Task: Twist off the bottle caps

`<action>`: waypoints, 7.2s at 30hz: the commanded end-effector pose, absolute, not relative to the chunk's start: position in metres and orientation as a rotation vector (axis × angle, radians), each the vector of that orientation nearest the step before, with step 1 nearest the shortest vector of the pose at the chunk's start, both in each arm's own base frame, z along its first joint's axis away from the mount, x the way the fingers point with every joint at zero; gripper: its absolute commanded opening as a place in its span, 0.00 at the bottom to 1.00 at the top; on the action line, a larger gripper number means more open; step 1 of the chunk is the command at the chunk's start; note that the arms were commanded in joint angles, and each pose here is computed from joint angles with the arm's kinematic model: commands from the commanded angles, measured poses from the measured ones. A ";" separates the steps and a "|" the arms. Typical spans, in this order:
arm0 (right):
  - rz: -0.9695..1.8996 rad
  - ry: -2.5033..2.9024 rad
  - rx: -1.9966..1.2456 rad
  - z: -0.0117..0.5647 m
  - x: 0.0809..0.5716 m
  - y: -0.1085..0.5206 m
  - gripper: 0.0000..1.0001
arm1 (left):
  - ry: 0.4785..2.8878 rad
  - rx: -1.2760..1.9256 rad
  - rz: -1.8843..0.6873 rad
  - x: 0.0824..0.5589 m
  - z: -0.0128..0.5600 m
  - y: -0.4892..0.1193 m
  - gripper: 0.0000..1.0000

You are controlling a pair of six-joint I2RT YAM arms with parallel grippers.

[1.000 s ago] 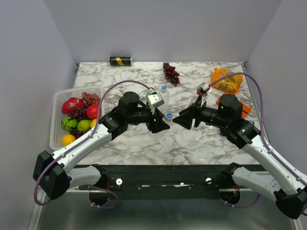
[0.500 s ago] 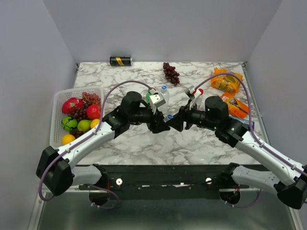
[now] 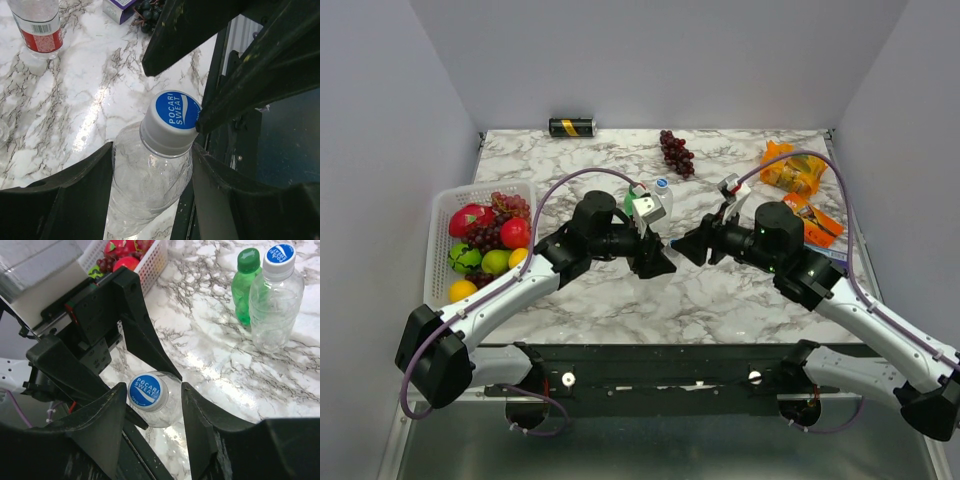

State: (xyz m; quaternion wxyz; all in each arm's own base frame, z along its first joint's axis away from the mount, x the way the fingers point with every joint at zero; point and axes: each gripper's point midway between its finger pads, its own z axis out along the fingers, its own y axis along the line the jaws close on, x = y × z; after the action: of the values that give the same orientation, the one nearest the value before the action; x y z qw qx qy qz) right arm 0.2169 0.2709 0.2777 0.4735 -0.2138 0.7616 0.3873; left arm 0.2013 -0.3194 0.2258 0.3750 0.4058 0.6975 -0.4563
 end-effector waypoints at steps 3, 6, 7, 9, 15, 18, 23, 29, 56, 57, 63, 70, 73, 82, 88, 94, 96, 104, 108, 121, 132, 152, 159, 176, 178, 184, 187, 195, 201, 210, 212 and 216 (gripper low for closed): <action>0.996 1.848 -0.529 0.280 0.218 0.281 0.55 | 1.757 1.056 -1.203 0.197 0.231 -0.324 0.65; 1.022 1.848 -0.553 0.278 0.214 0.287 0.53 | 1.763 1.055 -1.201 0.198 0.229 -0.324 0.65; 1.024 1.849 -0.556 0.277 0.214 0.288 0.52 | 1.763 1.054 -1.200 0.198 0.229 -0.324 0.65; 1.018 1.842 -0.559 0.279 0.213 0.286 0.52 | 1.764 1.052 -1.195 0.199 0.229 -0.324 0.65; 1.028 1.858 -0.582 0.273 0.208 0.289 0.52 | 1.770 1.046 -1.191 0.200 0.228 -0.324 0.66; 1.024 1.881 -0.581 0.266 0.210 0.292 0.51 | 1.776 1.044 -1.188 0.200 0.226 -0.324 0.66; 1.016 1.891 -0.585 0.263 0.210 0.294 0.43 | 1.776 1.040 -1.178 0.202 0.226 -0.323 0.65; 1.009 1.903 -0.597 0.258 0.210 0.294 0.12 | 1.771 1.039 -1.167 0.203 0.226 -0.322 0.66; 0.962 1.823 -0.474 0.298 0.222 0.268 0.01 | 1.792 1.195 -0.835 0.191 0.177 -0.329 0.99; 0.964 1.826 -0.477 0.298 0.221 0.268 0.01 | 1.799 1.193 -0.822 0.191 0.175 -0.329 0.99; 0.965 1.827 -0.461 0.297 0.223 0.262 0.01 | 1.813 1.133 -0.775 0.198 0.172 -0.328 0.98; 1.002 1.842 -0.469 0.291 0.223 0.264 0.01 | 1.736 1.148 -0.851 0.189 0.186 -0.334 0.65; 1.029 1.837 -0.473 0.291 0.222 0.263 0.01 | 1.699 1.152 -0.880 0.184 0.194 -0.335 0.59; 1.031 1.760 -0.625 0.284 0.210 0.256 0.01 | 1.530 1.288 -1.160 0.145 0.227 -0.338 0.47; 1.090 1.599 -0.897 0.287 0.179 0.261 0.01 | 1.404 1.424 -1.392 0.111 0.253 -0.330 0.43; 1.196 1.500 -1.062 0.287 0.151 0.266 0.01 | 1.311 1.504 -1.540 0.089 0.270 -0.321 0.37; 1.204 1.491 -1.086 0.285 0.147 0.266 0.01 | 1.268 1.539 -1.591 0.080 0.274 -0.318 0.35; 1.153 1.495 -1.024 0.296 0.155 0.261 0.12 | 1.412 1.427 -1.478 0.103 0.263 -0.325 0.35; 1.081 1.570 -0.880 0.309 0.174 0.254 0.36 | 1.605 1.254 -1.207 0.150 0.237 -0.328 0.35; 0.980 1.694 -0.523 0.312 0.214 0.240 0.79 | 1.789 1.093 -0.968 0.184 0.203 -0.330 0.36; 1.057 1.715 -0.521 0.306 0.217 0.258 0.74 | 1.800 1.071 -0.937 0.189 0.203 -0.328 0.36; 1.074 1.764 -0.545 0.289 0.222 0.270 0.40 | 1.788 1.088 -0.933 0.187 0.204 -0.327 0.36; 1.123 1.696 -0.645 0.293 0.209 0.274 0.16 | 1.709 1.195 -1.073 0.163 0.213 -0.335 0.36; 1.464 1.255 -1.277 0.311 0.094 0.266 0.11 | 1.276 1.530 -1.694 0.068 0.281 -0.316 0.36; 1.478 1.242 -1.295 0.311 0.089 0.264 0.11 | 1.257 1.534 -1.709 0.066 0.285 -0.316 0.36; 1.443 1.243 -1.263 0.315 0.093 0.263 0.23 | 1.310 1.487 -1.648 0.077 0.280 -0.321 0.36; 1.407 1.263 -1.203 0.321 0.098 0.262 0.45 | 1.383 1.452 -1.566 0.090 0.270 -0.325 0.36; 1.242 1.378 -0.973 0.337 0.128 0.252 0.88 | 1.527 1.358 -1.324 0.124 0.252 -0.327 0.36; 1.021 1.551 -0.581 0.342 0.180 0.225 0.88 | 1.665 1.201 -1.091 0.165 0.237 -0.322 0.37; 1.073 1.689 -0.380 0.324 0.211 0.240 0.69 | 1.833 1.048 -0.932 0.197 0.212 -0.317 0.37; 1.079 1.699 -0.379 0.322 0.213 0.243 0.68 | 1.847 1.039 -0.909 0.199 0.209 -0.316 0.37; 1.104 1.694 -0.383 0.320 0.213 0.248 0.67 | 1.860 1.034 -0.886 0.201 0.205 -0.315 0.37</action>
State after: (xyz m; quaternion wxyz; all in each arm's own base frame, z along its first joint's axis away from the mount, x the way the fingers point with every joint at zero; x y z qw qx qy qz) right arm 0.2110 0.2457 0.3070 0.5021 -0.1765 0.7194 0.4463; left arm 0.1920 -0.3166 0.2035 0.3936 0.4244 0.7252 -0.3730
